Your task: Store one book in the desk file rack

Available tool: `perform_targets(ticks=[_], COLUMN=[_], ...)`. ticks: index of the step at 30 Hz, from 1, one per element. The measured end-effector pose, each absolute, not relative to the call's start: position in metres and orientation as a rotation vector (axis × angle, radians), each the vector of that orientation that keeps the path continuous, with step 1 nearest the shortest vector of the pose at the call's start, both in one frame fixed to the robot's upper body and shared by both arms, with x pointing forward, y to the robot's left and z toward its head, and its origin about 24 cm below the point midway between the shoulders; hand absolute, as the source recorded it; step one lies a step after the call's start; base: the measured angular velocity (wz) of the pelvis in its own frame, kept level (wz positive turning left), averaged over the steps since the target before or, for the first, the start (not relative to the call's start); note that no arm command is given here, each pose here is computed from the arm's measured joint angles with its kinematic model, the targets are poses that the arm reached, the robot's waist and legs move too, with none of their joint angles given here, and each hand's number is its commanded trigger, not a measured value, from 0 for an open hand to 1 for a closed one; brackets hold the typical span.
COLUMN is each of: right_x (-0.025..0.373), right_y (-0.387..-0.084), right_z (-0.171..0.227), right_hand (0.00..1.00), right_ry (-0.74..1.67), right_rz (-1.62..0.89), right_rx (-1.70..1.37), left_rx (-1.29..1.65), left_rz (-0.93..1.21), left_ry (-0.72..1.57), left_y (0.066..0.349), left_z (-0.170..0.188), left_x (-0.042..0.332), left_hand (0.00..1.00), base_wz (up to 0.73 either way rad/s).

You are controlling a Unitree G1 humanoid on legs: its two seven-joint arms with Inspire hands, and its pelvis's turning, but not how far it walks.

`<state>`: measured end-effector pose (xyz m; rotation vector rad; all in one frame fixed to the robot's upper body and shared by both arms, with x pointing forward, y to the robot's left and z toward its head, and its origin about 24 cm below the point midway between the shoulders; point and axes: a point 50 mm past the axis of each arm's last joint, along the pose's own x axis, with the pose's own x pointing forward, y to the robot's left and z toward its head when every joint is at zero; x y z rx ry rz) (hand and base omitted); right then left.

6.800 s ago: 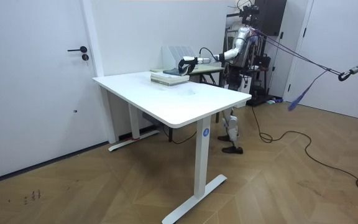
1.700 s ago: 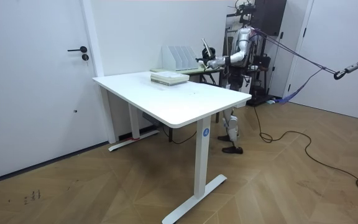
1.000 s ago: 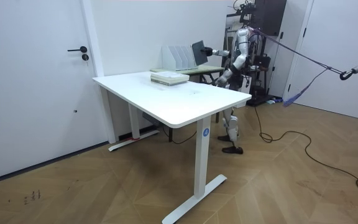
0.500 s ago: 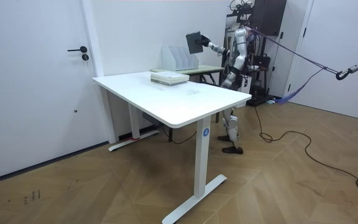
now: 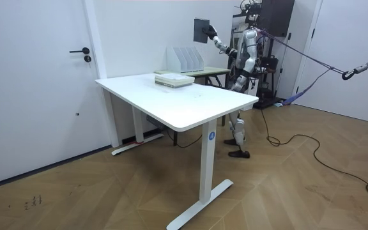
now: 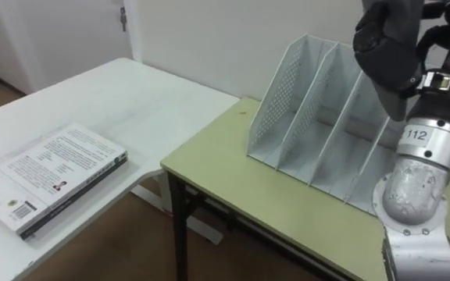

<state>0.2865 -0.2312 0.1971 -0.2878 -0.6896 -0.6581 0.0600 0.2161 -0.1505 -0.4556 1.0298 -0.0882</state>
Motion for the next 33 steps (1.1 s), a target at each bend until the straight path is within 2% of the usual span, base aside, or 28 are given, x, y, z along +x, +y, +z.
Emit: perform_targets(ticks=[8,14,23,33], right_x=[0.3,0.307,0.313,0.317], right_y=[-0.245,-0.253,-0.261,-0.272], right_z=[0.208,0.194,0.177,0.159], right_hand=[1.0,1.0,1.0,1.0], right_ry=[-0.707,-0.629,-0.514,-0.424], right_rz=[-0.773,-0.798,-0.801,-0.833], right_rx=[-0.258,-0.265,-0.109,-0.131], left_rx=[-0.449,-0.434,-0.439,-0.442], left_rz=[-0.068,-0.055,-0.052,-0.054], left_ry=[1.057,1.067,1.074,1.081], left_y=[0.22,0.221,0.221,0.22], left_z=[-0.152,-0.153,-0.153,-0.153], left_x=[0.052,0.051,0.05,0.05], left_hand=[0.0,0.0,0.0,0.0], base_wz=[0.11,0.03,0.03,0.06])
